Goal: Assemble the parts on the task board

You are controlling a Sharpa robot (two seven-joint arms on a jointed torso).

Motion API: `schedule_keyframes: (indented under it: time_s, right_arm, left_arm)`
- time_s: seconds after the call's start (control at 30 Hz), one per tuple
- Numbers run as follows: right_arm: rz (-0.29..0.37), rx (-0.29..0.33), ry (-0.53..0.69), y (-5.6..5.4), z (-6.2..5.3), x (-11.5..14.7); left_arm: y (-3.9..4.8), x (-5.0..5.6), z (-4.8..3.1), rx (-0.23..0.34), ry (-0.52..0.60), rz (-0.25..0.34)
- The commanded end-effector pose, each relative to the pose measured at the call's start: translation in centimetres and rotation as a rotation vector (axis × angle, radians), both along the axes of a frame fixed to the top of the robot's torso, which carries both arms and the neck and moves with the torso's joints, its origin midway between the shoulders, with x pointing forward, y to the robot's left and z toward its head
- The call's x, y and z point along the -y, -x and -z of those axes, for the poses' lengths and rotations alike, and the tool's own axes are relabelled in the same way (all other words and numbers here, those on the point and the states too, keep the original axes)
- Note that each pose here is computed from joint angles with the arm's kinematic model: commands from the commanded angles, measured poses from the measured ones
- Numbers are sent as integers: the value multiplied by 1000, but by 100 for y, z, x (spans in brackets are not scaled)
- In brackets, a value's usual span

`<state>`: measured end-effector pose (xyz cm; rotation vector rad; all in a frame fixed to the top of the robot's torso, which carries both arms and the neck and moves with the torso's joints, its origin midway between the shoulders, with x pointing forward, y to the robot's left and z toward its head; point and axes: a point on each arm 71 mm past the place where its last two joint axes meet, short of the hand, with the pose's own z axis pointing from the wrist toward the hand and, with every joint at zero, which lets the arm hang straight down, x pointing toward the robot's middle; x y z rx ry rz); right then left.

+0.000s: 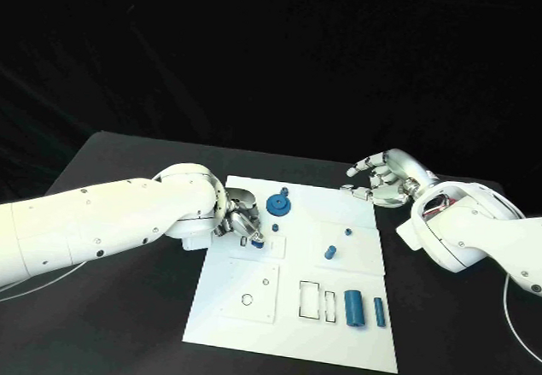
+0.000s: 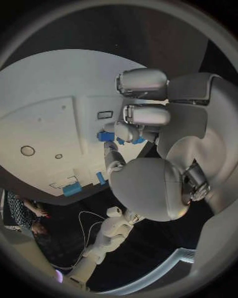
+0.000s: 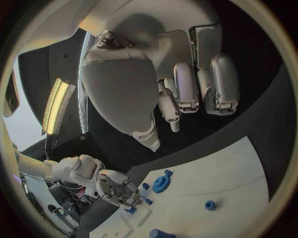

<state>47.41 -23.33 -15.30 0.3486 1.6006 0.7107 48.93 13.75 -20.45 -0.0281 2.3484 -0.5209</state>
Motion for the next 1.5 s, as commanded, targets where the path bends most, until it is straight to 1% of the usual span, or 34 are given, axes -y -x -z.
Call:
schedule_keyframes:
  time_s: [0.03, 0.33, 0.57, 0.73, 1.3, 1.5]
  right_arm:
    - [-22, 4, 1, 6, 0, -18]
    - [-24, 4, 0, 7, -1, -16]
    - [-24, 3, 1, 7, 0, -14]
    - [-25, -1, 3, 7, 3, -14]
    - [-27, -9, 6, 8, 9, -16]
    - [-28, -9, 6, 8, 10, -19]
  left_arm:
    - [8, 8, 14, 1, -26, 18]
    - [11, 10, 21, 0, -35, 24]
    - [31, 16, 41, -26, -57, 50]
    - [33, 13, 49, -35, -66, 57]
    - [20, 17, 60, -47, -70, 59]
    - [15, 36, 66, -53, -75, 65]
